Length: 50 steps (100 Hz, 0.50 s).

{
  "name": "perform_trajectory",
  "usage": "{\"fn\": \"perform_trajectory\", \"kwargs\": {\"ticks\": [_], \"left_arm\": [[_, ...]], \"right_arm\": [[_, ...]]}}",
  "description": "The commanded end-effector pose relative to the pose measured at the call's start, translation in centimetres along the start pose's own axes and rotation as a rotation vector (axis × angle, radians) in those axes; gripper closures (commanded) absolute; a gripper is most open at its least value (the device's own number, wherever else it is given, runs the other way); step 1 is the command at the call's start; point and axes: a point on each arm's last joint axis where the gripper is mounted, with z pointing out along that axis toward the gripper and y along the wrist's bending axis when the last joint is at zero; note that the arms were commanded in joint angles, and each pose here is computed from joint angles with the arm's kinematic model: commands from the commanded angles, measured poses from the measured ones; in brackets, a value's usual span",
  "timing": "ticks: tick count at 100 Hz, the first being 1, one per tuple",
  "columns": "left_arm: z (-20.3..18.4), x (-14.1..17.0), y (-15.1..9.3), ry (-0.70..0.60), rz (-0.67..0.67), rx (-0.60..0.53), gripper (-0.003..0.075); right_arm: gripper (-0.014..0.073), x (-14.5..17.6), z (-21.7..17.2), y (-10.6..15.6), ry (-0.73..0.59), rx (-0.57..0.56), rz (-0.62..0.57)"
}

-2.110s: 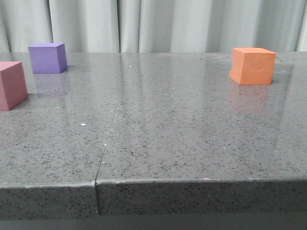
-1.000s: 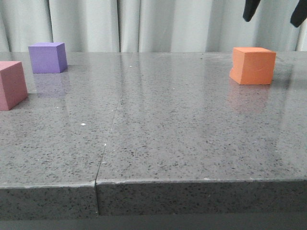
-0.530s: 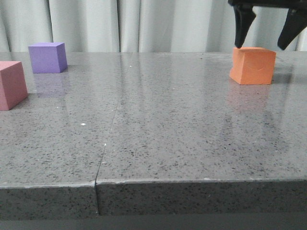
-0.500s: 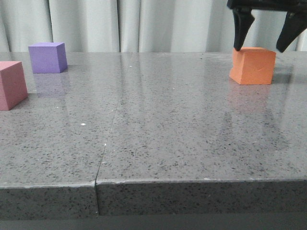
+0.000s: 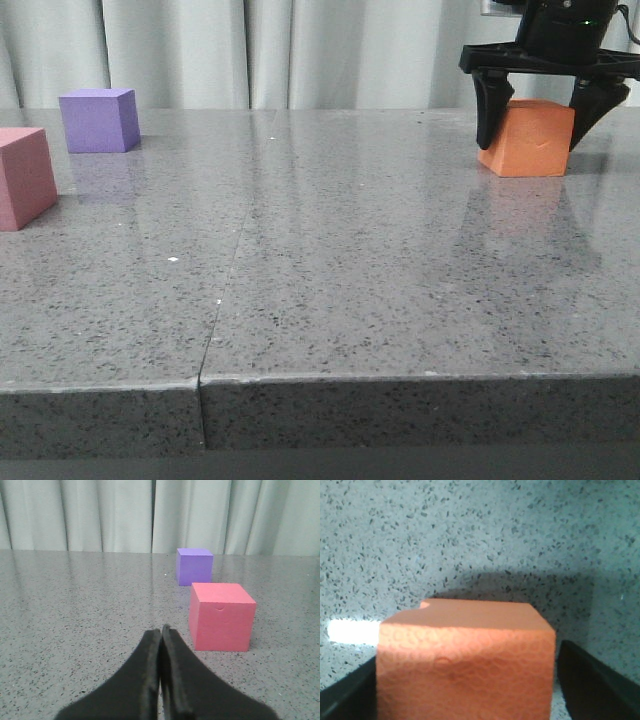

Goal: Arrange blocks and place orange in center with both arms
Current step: 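Lower the open right gripper over the orange cube and close on it, then lift the orange cube with the right gripper and carry it toward the table center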

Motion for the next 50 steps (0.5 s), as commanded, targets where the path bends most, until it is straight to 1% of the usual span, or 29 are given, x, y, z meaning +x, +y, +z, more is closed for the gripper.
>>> {"fn": "perform_trajectory", "kwargs": {"ticks": [1,6,11,18,50], "left_arm": [[-0.07,0.41,0.03,-0.073,-0.008,0.001,0.0741],[-0.07,0.41,0.03,-0.073,-0.008,0.001,0.0741],[-0.07,0.41,0.03,-0.073,-0.008,0.001,0.0741],[-0.07,0.41,0.03,-0.073,-0.008,0.001,0.0741],[-0.07,0.41,0.03,-0.073,-0.008,0.001,0.0741]], "right_arm": [[0.0080,-0.85,-3.65,0.07,-0.121,-0.008,-0.010],[0.0144,-0.90,-3.66,0.08,-0.127,-0.008,-0.010],[0.0190,-0.93,-3.66,0.08,-0.130,-0.008,-0.010],[0.0226,-0.93,-3.66,0.08,-0.130,-0.008,-0.010],[0.0235,-0.99,-3.67,0.20,-0.137,-0.022,-0.004]]}}
